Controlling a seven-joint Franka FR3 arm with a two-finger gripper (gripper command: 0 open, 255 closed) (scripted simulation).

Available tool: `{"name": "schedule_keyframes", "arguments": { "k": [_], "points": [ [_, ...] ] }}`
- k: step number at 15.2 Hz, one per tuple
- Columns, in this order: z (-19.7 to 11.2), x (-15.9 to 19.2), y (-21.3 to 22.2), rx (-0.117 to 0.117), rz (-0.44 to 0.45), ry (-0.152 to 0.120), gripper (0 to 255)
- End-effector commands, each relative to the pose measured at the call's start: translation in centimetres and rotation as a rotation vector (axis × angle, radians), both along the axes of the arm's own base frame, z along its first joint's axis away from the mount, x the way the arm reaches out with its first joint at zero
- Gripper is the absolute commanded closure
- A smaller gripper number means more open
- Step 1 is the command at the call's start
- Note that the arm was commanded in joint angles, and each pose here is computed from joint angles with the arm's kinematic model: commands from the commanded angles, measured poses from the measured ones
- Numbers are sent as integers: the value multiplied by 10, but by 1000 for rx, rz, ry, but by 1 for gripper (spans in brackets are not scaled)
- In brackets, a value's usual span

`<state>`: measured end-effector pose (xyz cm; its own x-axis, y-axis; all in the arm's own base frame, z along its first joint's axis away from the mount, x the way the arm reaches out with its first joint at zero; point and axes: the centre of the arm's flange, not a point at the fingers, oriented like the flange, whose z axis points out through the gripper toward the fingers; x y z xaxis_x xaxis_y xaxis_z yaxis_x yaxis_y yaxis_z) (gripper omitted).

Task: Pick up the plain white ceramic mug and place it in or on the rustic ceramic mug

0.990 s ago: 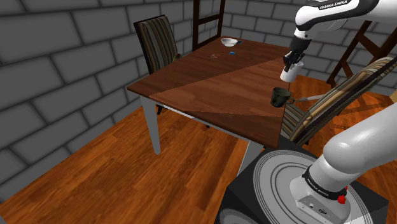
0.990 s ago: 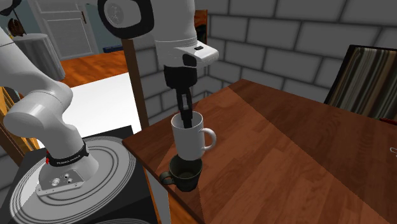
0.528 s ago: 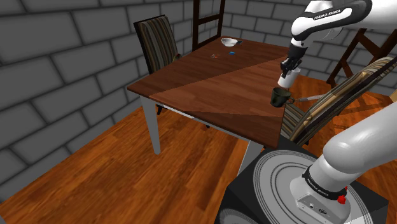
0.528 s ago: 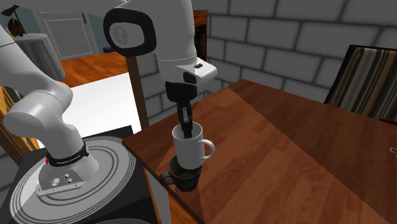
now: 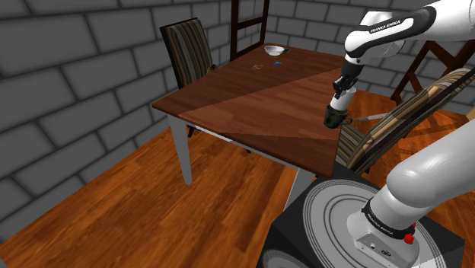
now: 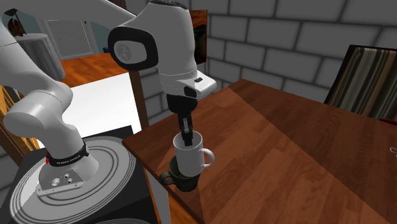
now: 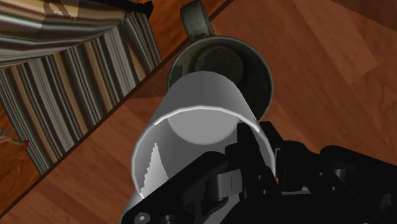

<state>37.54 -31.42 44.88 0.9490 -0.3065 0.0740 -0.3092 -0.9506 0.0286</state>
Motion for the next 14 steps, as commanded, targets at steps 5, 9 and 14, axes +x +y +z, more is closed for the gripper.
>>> {"name": "schedule_keyframes", "arguments": {
  "k": [5,9,14],
  "points": [
    [0,0,0,0,0,0,0],
    [0,0,0,0,0,0,0],
    [49,-3,2,0,0,0,0]
  ]
}}
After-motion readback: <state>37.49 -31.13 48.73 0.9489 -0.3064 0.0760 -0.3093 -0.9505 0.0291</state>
